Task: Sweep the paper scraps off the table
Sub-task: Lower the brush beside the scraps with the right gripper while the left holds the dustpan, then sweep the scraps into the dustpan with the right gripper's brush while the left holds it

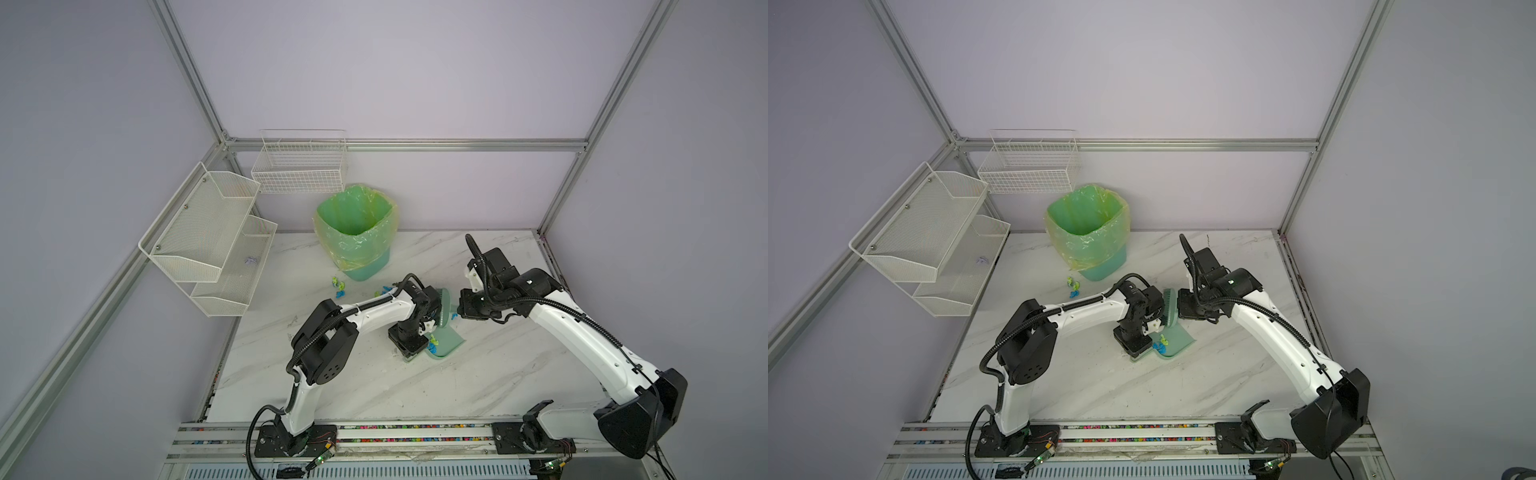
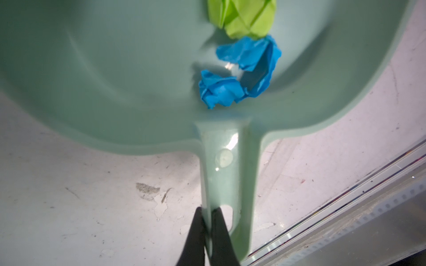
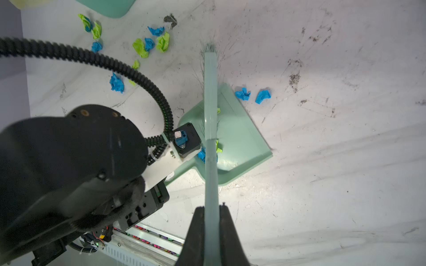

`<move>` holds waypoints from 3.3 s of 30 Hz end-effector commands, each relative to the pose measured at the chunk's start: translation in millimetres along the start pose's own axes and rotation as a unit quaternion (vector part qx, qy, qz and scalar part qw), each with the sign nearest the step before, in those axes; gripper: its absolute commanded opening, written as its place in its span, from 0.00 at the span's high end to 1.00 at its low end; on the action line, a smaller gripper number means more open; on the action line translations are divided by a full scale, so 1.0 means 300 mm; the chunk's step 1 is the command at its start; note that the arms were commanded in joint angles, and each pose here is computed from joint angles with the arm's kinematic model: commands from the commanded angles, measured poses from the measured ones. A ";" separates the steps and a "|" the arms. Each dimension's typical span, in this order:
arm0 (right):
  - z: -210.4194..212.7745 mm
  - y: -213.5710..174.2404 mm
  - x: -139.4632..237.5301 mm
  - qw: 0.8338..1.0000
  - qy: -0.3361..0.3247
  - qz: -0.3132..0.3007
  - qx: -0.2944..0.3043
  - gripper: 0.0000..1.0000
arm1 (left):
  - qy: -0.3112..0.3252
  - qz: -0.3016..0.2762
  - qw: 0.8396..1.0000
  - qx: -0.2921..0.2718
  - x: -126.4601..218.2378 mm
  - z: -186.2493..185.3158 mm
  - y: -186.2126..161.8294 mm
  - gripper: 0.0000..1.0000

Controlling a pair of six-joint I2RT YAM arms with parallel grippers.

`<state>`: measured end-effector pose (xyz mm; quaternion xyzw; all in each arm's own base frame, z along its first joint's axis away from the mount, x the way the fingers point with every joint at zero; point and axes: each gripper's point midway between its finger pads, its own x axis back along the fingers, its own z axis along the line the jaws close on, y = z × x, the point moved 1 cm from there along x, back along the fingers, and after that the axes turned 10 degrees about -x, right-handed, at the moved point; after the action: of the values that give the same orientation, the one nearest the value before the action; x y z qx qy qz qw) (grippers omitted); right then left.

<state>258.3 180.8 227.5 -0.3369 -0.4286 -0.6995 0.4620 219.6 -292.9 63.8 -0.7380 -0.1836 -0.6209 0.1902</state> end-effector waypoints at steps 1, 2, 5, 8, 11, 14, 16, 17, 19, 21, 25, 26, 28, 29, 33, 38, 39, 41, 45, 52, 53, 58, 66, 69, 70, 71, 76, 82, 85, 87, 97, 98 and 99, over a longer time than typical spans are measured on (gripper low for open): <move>0.020 0.051 0.073 0.999 0.006 -0.045 -0.016 1.00 | -0.001 -0.018 1.000 -0.007 0.046 0.003 0.036 1.00; 0.003 0.058 0.081 0.999 -0.010 -0.051 -0.016 1.00 | -0.001 -0.017 1.000 -0.006 0.044 0.004 0.035 1.00; -0.013 0.088 0.099 0.997 -0.032 -0.074 -0.016 1.00 | 0.000 -0.013 1.000 -0.005 0.039 0.007 0.028 1.00; -0.023 0.122 0.105 0.994 -0.050 -0.091 -0.013 1.00 | 0.000 -0.017 1.000 -0.003 0.045 0.009 0.024 1.00; -0.045 0.164 0.102 0.991 -0.079 -0.106 -0.007 1.00 | 0.000 -0.020 1.000 -0.001 0.051 0.015 0.022 1.00; -0.073 0.205 0.080 0.987 -0.114 -0.113 0.002 1.00 | 0.001 -0.022 1.000 0.004 0.057 0.022 0.018 1.00; -0.084 0.225 0.067 0.985 -0.129 -0.117 0.011 1.00 | 0.002 -0.024 1.000 0.007 0.064 0.029 0.016 1.00; -0.094 0.232 0.059 0.983 -0.139 -0.117 0.016 1.00 | 0.003 -0.024 1.000 0.008 0.064 0.030 0.016 1.00; -0.111 0.239 0.035 0.981 -0.157 -0.112 0.028 1.00 | 0.004 -0.024 1.000 0.010 0.065 0.035 0.014 1.00; -0.118 0.241 0.011 0.980 -0.168 -0.105 0.038 1.00 | 0.002 -0.023 1.000 0.012 0.064 0.038 0.013 1.00; -0.128 0.233 -0.056 0.980 -0.177 -0.081 0.051 1.00 | 0.000 -0.025 1.000 0.014 0.066 0.040 0.015 1.00; -0.124 0.226 -0.071 0.981 -0.172 -0.072 0.050 1.00 | -0.001 -0.025 1.000 0.015 0.064 0.042 0.015 1.00; -0.122 0.219 -0.093 0.982 -0.168 -0.063 0.051 1.00 | -0.002 -0.026 1.000 0.015 0.066 0.040 0.016 1.00; -0.114 0.215 -0.102 0.984 -0.159 -0.059 0.051 1.00 | -0.003 -0.026 1.000 0.016 0.067 0.042 0.015 1.00; -0.087 0.191 -0.121 0.990 -0.124 -0.049 0.046 1.00 | -0.003 -0.025 0.999 0.019 0.066 0.053 0.015 1.00; -0.048 0.120 -0.129 0.996 -0.071 -0.017 0.041 1.00 | -0.007 -0.026 0.999 0.024 0.064 0.059 0.017 1.00; -0.032 0.104 -0.130 0.997 -0.060 -0.011 0.043 1.00 | -0.006 -0.025 0.999 0.025 0.062 0.061 0.017 1.00; 0.012 0.055 -0.135 0.998 -0.026 0.013 0.050 1.00 | -0.006 -0.024 0.999 0.026 0.060 0.065 0.020 1.00; 0.082 -0.003 -0.121 0.997 0.014 0.038 0.062 1.00 | -0.003 -0.021 0.999 0.028 0.056 0.072 0.021 1.00; 0.119 0.069 0.046 0.998 0.027 -0.037 0.036 1.00 | -0.001 -0.020 0.999 0.031 0.053 0.078 0.016 1.00; 0.109 0.076 0.056 0.998 0.018 -0.045 0.033 1.00 | -0.002 -0.020 0.999 0.032 0.052 0.079 0.017 1.00; 0.031 0.083 0.047 0.997 -0.046 -0.058 0.021 1.00 | -0.001 -0.023 0.999 0.032 0.059 0.078 0.016 1.00; -0.035 0.094 0.003 0.992 -0.102 -0.064 0.026 1.00 | 0.000 -0.026 0.999 0.034 0.067 0.078 0.014 1.00; -0.057 0.093 -0.018 0.990 -0.122 -0.060 0.032 1.00 | 0.000 -0.026 0.999 0.034 0.067 0.077 0.013 1.00; -0.061 0.089 -0.027 0.990 -0.124 -0.056 0.033 1.00 | 0.001 -0.027 0.999 0.034 0.068 0.077 0.014 1.00; -0.067 0.084 -0.037 0.990 -0.128 -0.052 0.035 1.00 | 0.001 -0.027 0.999 0.034 0.070 0.078 0.013 1.00; -0.075 0.057 -0.075 0.991 -0.125 -0.030 0.048 1.00 | 0.001 -0.031 0.999 0.036 0.072 0.078 0.018 1.00; -0.050 0.018 -0.076 0.995 -0.086 -0.012 0.046 1.00 | 0.002 -0.030 0.999 0.040 0.073 0.083 0.022 1.00; -0.018 0.004 -0.072 0.998 -0.051 -0.007 0.045 1.00 | 0.005 -0.033 0.999 0.043 0.077 0.087 0.026 1.00; 0.005 -0.003 -0.069 0.999 -0.029 -0.002 0.043 1.00 | 0.005 -0.036 0.998 0.046 0.081 0.091 0.031 1.00; 0.001 0.068 0.078 0.995 -0.031 -0.091 0.013 1.00 | 0.018 -0.052 0.997 0.061 0.118 0.111 0.049 1.00; -0.014 0.079 0.085 0.994 -0.046 -0.101 0.010 1.00 | 0.021 -0.055 0.996 0.065 0.126 0.116 0.050 1.00; -0.021 0.086 0.089 0.993 -0.052 -0.107 0.009 1.00 | 0.023 -0.057 0.996 0.068 0.132 0.119 0.053 1.00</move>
<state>266.3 174.9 245.9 -0.3096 -0.4752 -0.7133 0.4118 241.4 -276.7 67.1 -0.7260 -0.2206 -0.6113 0.2248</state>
